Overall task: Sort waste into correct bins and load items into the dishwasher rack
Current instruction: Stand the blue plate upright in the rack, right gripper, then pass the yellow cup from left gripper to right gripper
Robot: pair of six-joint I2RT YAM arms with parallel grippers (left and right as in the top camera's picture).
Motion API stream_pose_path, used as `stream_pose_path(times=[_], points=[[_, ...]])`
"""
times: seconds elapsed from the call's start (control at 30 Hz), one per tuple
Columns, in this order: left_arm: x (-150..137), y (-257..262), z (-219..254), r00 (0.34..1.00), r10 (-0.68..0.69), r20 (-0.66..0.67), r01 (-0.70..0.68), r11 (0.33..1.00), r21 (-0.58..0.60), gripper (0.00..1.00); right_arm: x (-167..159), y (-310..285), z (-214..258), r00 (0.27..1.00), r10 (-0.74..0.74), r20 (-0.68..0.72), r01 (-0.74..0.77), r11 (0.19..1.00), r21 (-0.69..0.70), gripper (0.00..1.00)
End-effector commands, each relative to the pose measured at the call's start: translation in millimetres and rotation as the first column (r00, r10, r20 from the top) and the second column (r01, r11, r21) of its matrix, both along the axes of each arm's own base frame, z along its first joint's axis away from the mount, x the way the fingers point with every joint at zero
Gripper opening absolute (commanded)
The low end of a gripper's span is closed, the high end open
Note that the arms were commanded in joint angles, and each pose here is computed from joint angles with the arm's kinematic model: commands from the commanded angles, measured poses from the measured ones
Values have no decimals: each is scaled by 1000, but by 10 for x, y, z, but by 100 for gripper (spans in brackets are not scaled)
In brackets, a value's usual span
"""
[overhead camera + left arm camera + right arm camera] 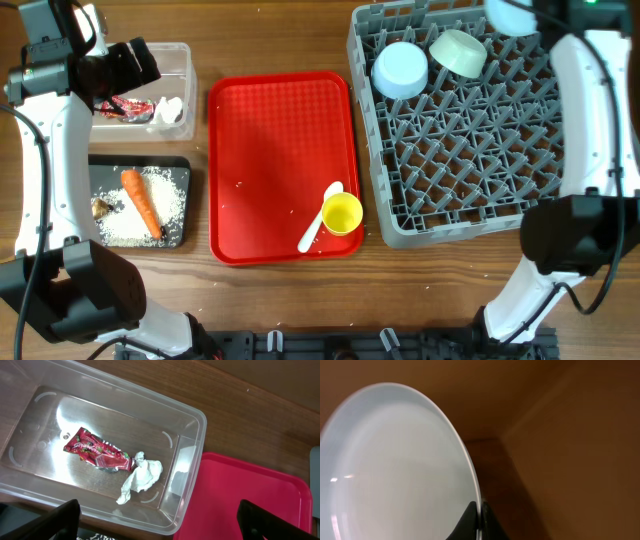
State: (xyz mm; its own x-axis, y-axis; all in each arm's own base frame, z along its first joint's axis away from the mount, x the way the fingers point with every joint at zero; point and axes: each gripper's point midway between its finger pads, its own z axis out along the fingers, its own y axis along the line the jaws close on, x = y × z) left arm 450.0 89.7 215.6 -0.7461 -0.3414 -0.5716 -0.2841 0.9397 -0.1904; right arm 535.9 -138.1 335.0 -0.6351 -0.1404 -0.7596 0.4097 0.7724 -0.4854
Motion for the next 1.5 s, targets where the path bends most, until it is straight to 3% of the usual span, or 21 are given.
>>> stream_pose_path(times=[0.0, 0.3, 0.57, 0.6, 0.63, 0.67, 0.73, 0.83, 0.9, 1.0, 1.07, 1.1, 1.23, 1.37, 1.47], points=[[20, -7, -52, 1000, 0, -9, -1, 1000, -12, 100, -95, -310, 175, 999, -37, -3, 37, 997, -73, 4], [20, -7, -52, 1000, 0, -9, 0, 1000, -12, 100, 268, -355, -835, 978, 22, -207, -38, 997, -72, 4], [20, -7, -52, 1000, 0, -9, 0, 1000, -12, 100, 341, -287, -1320, 951, 44, -306, -62, 997, -47, 8], [20, -7, -53, 1000, 0, -9, -1, 1000, -12, 100, 347, -287, -1314, 952, 44, -302, -61, 997, -48, 14], [20, -7, -52, 1000, 0, -9, -1, 1000, -12, 100, 361, -278, -1311, 960, 38, -277, -47, 999, -27, 51], [20, -7, -52, 1000, 0, -9, 0, 1000, -12, 100, 356, -270, -1304, 965, 21, -260, -26, 1000, -16, 80], [20, -7, -52, 1000, 0, -9, -1, 1000, -12, 100, 272, -304, -1092, 980, -63, -191, 60, 998, -21, 98], [20, -8, -52, 1000, 0, -9, 0, 1000, -12, 100, 146, 5, -291, 999, 13, -34, -13, 1000, 6, 100], [20, -7, -52, 1000, 0, -9, 0, 1000, -12, 100, -14, 766, 182, 954, 296, 48, -300, 944, 134, 100], [20, -7, -52, 1000, 0, -9, 0, 1000, -12, 100, -352, 1857, 218, 775, 625, 90, -609, 703, 368, 100], [20, -7, -52, 1000, 0, -9, 0, 1000, -12, 100, -719, 2552, -82, 618, 782, 80, -658, 459, 597, 100], [20, -7, -52, 1000, 0, -9, 0, 1000, -12, 100, -942, 2764, -309, 570, 822, 18, -605, 405, 686, 99], [20, -7, -52, 1000, 0, -9, 0, 1000, -12, 100, -1486, 3225, -795, 433, 887, -163, -477, 378, 793, 95], [124, -52, 31, 999, -23, 48, 25, 999, -30, 100, -1341, 2996, -766, 542, 814, -212, -468, 501, 728, 94], [171, -285, 95, 990, -104, 93, 116, 985, -127, 100, -1238, 2431, -568, 653, 733, -190, -440, 572, 693, 96]])
